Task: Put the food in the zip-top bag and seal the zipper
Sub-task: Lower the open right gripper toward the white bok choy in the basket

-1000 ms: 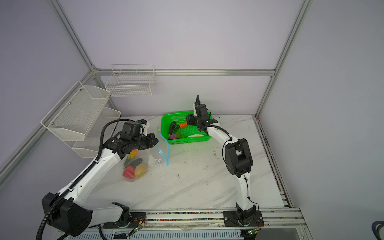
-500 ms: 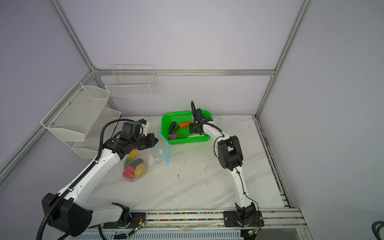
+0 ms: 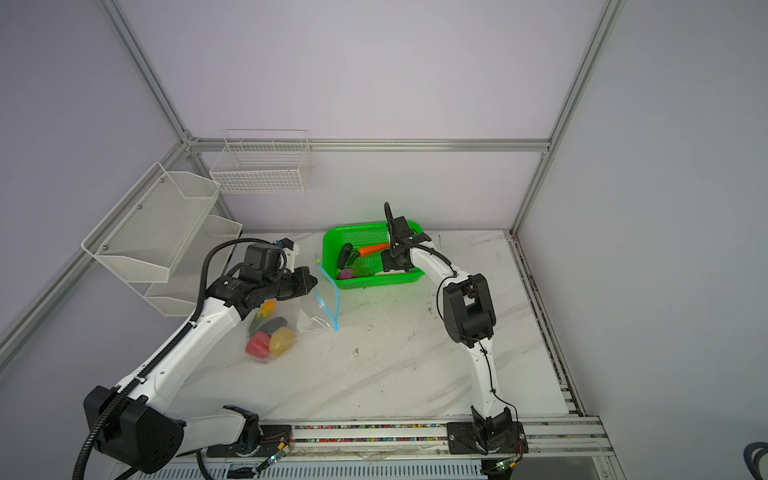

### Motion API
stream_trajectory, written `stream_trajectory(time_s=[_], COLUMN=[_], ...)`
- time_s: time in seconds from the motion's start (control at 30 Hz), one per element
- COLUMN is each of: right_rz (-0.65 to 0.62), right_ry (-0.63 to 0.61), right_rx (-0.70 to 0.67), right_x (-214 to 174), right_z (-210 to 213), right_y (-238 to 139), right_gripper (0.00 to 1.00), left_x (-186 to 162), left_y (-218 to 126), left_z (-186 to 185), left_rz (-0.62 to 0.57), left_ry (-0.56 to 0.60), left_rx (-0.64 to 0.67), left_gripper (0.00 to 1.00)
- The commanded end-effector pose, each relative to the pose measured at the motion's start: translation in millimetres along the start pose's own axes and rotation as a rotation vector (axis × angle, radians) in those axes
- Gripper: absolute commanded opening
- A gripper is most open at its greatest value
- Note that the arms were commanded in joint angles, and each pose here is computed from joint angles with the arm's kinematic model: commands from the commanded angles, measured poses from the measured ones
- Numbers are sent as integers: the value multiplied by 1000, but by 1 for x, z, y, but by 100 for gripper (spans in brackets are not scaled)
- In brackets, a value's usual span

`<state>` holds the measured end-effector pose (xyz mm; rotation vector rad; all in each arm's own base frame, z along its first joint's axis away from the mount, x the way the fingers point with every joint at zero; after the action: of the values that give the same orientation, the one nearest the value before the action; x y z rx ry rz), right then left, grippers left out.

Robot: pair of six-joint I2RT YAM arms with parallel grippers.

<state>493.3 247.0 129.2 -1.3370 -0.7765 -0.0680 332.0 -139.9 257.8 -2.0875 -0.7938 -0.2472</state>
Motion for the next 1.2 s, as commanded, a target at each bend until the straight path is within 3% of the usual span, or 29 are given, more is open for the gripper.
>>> stream_trajectory(time_s=[0.0, 0.73, 1.17], right_rz=[13, 66, 108], right_ry=[-31, -65, -95], right_rx=[-20, -3, 36], right_x=[-4, -26, -42], right_z=[-2, 11, 44], right_y=[-25, -31, -42], right_gripper=[63, 59, 59], left_x=[0, -1, -1], left_y=[-6, -17, -26], left_z=[-3, -6, -5], left_rz=[-22, -46, -66], left_ry=[5, 17, 22], left_rx=[-46, -69, -87], left_gripper=[0, 0, 0])
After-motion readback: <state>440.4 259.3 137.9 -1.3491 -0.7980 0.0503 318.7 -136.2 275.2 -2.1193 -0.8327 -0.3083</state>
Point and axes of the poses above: each gripper's point midway between its finger pads, its own y axis out along the fingers, its own z axis along the line the jaws close on, x = y × z, the point moved 2 cm from there along -y, back along the fingers, and after that the axes turned 13 degrees about -y, right-handed, at the moved point
